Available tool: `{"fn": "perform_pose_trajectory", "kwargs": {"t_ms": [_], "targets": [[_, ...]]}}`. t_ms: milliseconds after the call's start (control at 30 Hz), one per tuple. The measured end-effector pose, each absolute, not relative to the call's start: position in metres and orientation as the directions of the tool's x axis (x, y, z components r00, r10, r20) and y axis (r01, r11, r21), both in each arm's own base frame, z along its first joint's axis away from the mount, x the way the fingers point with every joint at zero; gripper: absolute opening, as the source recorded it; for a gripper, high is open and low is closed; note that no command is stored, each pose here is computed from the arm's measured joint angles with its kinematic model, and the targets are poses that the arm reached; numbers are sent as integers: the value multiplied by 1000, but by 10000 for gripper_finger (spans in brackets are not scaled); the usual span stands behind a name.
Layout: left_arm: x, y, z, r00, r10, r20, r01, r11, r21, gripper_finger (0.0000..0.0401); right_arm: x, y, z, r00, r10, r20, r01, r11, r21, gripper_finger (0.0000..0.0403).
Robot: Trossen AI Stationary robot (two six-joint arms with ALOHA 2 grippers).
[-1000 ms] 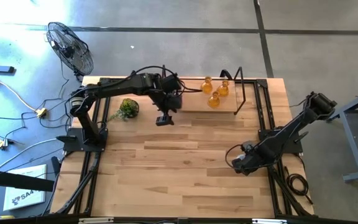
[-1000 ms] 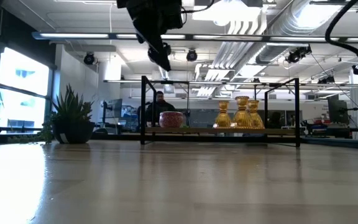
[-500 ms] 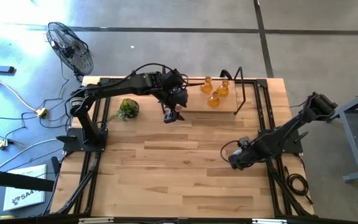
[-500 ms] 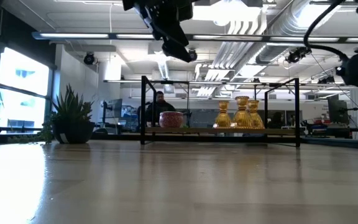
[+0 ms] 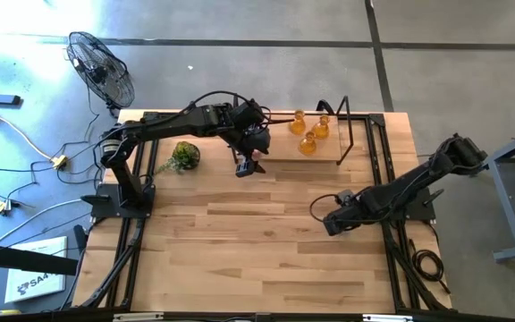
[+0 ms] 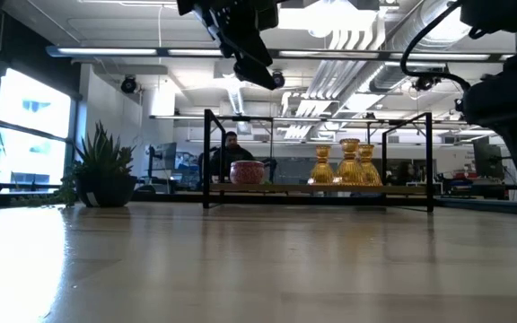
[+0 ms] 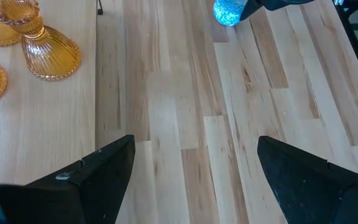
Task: Pick & Place candle stick holders
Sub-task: Put the blue patterned scented candle on the shelf
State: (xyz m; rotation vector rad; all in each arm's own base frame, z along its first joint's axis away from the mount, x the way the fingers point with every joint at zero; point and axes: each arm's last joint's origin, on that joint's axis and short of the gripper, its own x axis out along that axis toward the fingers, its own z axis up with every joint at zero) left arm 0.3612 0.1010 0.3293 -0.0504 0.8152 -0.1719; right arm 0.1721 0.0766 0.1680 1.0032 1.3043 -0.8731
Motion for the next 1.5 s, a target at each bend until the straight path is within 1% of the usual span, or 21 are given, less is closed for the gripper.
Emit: {"fn": "perform_pose_trajectory", "kwargs": {"t_ms": [167, 367, 633, 967, 1133, 1333, 1433, 1500], "targets": [[361, 101, 329, 673, -172, -720, 133, 985, -111, 335, 173, 74, 167, 89, 42, -995, 937, 334, 98, 369], [361, 101, 329, 673, -172, -720, 134, 985, -111, 335, 168, 74, 155, 73, 90, -993, 942, 321, 99, 369], [361, 101, 329, 673, -173, -719, 134, 985, -111, 335, 172, 76, 153, 124, 116, -985, 933, 324, 156, 369], [363, 102, 331, 691, -168, -703, 137, 985, -100, 335, 171, 75, 153, 116, 103, -988, 942, 303, 142, 368], [365, 102, 332, 706, -163, -689, 139, 986, -91, 335, 168, 73, 152, 88, 74, -993, 947, 303, 106, 345], [365, 102, 332, 706, -163, -689, 139, 986, -91, 335, 168, 72, 153, 93, 41, -995, 940, 326, 101, 281], [366, 102, 334, 722, -168, -672, 121, 986, -116, 335, 169, 73, 153, 111, 24, -994, 931, 347, 112, 280], [368, 102, 336, 737, -198, -646, 102, 978, -184, 335, 170, 74, 153, 131, 12, -991, 921, 369, 126, 280]]}}
